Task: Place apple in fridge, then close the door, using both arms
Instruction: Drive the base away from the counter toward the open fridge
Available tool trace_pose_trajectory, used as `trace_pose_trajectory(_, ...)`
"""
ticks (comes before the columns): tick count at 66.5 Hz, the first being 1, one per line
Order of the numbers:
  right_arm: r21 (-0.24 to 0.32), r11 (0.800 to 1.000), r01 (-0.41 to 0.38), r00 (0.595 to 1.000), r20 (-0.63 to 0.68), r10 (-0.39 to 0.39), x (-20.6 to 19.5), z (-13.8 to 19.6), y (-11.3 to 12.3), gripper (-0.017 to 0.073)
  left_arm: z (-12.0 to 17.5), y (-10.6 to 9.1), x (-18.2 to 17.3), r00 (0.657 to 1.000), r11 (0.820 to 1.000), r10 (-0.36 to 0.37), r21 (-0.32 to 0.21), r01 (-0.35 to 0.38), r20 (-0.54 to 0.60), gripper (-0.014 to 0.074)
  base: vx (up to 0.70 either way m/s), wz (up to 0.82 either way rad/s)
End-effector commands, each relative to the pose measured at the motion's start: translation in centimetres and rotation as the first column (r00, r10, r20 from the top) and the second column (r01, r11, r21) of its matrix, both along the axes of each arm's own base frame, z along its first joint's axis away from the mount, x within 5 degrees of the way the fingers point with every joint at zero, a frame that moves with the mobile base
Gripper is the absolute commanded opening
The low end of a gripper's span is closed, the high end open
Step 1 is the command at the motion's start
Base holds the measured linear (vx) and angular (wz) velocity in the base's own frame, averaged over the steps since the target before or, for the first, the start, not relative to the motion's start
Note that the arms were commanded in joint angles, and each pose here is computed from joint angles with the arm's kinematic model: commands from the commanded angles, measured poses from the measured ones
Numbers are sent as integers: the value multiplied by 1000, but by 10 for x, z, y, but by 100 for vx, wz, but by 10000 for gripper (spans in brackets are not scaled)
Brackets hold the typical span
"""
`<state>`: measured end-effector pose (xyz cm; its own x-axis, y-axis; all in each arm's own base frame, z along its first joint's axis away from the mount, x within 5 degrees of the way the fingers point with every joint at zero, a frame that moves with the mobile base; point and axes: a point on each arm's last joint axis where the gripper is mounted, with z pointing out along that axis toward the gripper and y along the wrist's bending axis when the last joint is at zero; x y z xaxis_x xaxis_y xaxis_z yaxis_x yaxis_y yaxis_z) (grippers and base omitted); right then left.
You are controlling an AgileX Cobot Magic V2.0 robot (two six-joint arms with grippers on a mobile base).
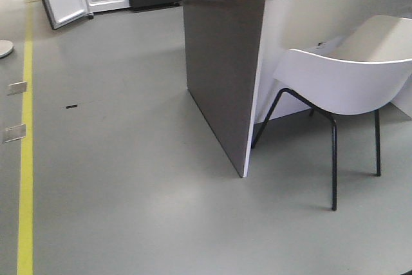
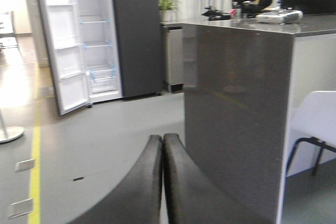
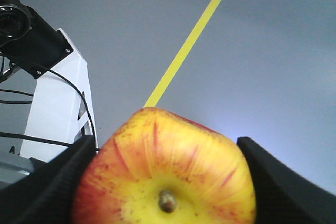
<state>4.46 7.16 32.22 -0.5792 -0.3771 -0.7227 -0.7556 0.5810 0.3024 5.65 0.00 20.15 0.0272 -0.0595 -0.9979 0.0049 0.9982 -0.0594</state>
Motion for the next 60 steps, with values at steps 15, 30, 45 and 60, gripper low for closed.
trace_pose_trajectory(15,63,998,5,999,35,-8,2,11,3,192,14,-1,-3,994,1000,-9,-9,10,110,-6,7,37)
trace_pose_trajectory(30,63,998,5,999,35,-8,2,11,3,192,14,-1,-3,994,1000,-9,-9,10,110,-6,9,34)
trace_pose_trajectory(45,63,998,5,999,35,-8,2,11,3,192,14,-1,-3,994,1000,-9,-9,10,110,-6,10,37)
trace_pose_trajectory(60,63,998,5,999,35,-8,2,11,3,192,14,-1,-3,994,1000,-9,-9,10,110,-6,12,33)
